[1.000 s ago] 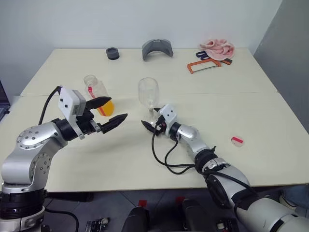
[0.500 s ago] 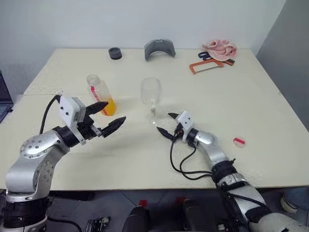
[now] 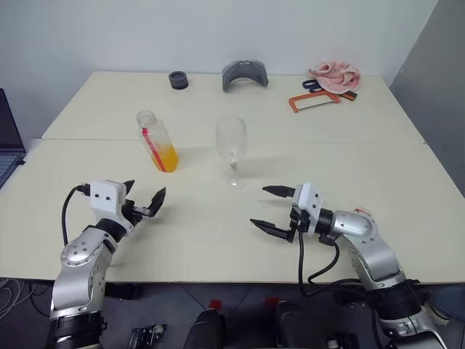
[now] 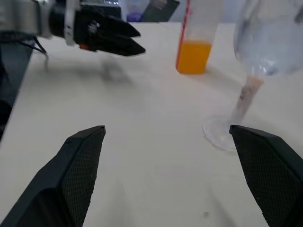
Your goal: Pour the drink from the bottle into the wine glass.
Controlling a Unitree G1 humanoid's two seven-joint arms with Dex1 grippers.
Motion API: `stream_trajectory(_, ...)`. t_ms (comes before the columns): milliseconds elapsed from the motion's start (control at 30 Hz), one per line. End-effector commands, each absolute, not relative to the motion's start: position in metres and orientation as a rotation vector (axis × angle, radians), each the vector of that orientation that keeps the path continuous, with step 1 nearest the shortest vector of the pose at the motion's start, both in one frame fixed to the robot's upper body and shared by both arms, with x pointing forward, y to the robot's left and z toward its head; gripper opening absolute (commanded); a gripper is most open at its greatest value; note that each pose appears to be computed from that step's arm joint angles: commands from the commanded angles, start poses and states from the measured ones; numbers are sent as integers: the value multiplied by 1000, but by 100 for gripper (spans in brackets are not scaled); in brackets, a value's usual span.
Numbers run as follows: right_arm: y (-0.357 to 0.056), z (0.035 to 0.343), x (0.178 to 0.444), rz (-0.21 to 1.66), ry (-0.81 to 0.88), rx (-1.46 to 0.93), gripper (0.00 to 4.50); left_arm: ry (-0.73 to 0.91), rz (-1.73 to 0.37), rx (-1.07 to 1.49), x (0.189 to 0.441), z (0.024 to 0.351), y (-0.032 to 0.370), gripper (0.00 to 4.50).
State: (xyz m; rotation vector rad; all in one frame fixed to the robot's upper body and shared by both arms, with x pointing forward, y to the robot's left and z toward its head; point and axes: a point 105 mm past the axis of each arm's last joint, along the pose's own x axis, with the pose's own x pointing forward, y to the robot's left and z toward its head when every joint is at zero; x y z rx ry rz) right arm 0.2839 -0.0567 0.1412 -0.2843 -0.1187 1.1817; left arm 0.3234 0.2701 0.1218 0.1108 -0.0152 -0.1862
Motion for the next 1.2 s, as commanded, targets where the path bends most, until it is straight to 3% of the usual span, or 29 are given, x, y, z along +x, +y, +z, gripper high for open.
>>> stream_trajectory(33, -53, 167, 275, 1189, -175, -256, 448, -93, -202, 123, 328, 147, 276, 450)
stream_trajectory(800, -39, 206, 263, 1232, -190, -238, 448, -92, -316, 156, 390, 184, 275, 450)
stream_trajectory(1200, -35, 221, 258, 1248, -232, -209, 448, -108, -323, 169, 406, 189, 268, 450)
